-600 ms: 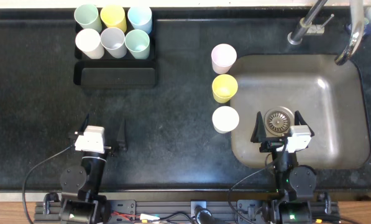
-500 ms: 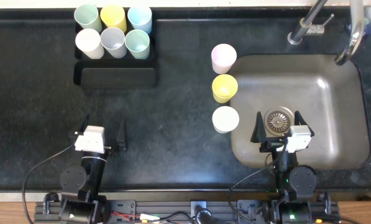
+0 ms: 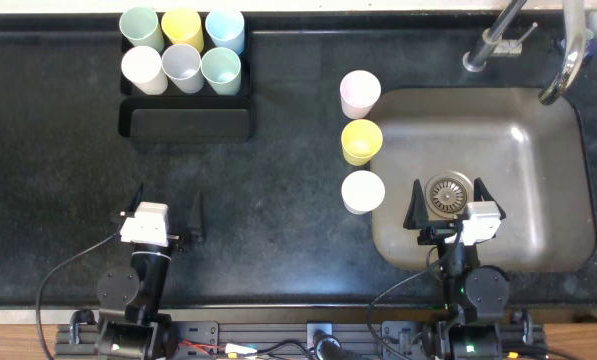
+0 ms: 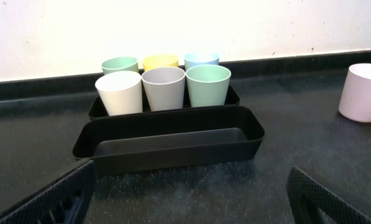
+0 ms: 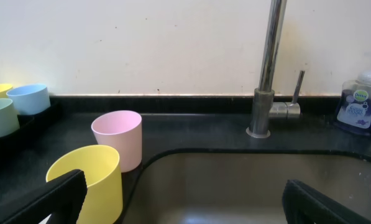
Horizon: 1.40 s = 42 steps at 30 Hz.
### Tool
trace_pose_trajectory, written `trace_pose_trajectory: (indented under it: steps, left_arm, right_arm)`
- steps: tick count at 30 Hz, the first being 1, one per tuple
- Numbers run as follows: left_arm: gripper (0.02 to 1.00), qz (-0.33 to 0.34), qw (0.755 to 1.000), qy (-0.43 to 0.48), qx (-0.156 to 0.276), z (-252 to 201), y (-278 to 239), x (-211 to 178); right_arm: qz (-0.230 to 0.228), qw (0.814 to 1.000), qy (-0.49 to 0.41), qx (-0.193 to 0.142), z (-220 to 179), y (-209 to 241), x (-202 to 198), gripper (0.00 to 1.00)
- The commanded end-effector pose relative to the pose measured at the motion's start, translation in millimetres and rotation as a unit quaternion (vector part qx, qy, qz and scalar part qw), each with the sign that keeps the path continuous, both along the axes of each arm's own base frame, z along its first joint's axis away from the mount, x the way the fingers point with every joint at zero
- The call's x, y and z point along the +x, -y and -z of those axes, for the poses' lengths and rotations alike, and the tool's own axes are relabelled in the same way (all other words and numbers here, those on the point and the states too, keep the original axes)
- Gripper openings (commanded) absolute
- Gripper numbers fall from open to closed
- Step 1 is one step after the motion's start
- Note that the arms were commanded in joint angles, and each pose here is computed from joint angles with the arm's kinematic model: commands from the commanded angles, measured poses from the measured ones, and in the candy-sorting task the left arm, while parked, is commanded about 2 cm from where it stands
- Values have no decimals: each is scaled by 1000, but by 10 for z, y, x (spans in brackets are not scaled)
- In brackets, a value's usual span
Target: Store Cups
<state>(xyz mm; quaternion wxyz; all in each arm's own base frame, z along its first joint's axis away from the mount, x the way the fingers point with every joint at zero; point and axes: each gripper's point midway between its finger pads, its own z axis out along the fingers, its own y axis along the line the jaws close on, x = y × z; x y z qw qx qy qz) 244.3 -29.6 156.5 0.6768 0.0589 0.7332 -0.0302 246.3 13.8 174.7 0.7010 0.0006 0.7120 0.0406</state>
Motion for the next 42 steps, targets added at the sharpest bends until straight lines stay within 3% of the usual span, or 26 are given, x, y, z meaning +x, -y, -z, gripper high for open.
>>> trace_pose_trajectory:
  steps: [1, 27, 32, 37, 42]
  left_arm:
    - [1000, -2, 1000, 4, 9, -4, -15, -1]
    - [998, -6, 1000, 4, 10, -2, -26, 0]
    - [1000, 30, 1000, -5, 7, -194, 94, -51]
    - [998, 53, 997, -62, 7, -535, 179, 20]
    - [1000, 53, 981, -188, 13, -911, 218, 368]
  right_arm:
    - [-4, 1000, 1, -2, 30, -13, 1, 998]
    - [-4, 1000, 1, -2, 30, -13, 1, 996]
    - [-4, 1000, 1, -2, 30, -13, 1, 996]
    - [-4, 1000, 1, -2, 30, -13, 1, 998]
    - [-4, 1000, 1, -2, 30, -13, 1, 998]
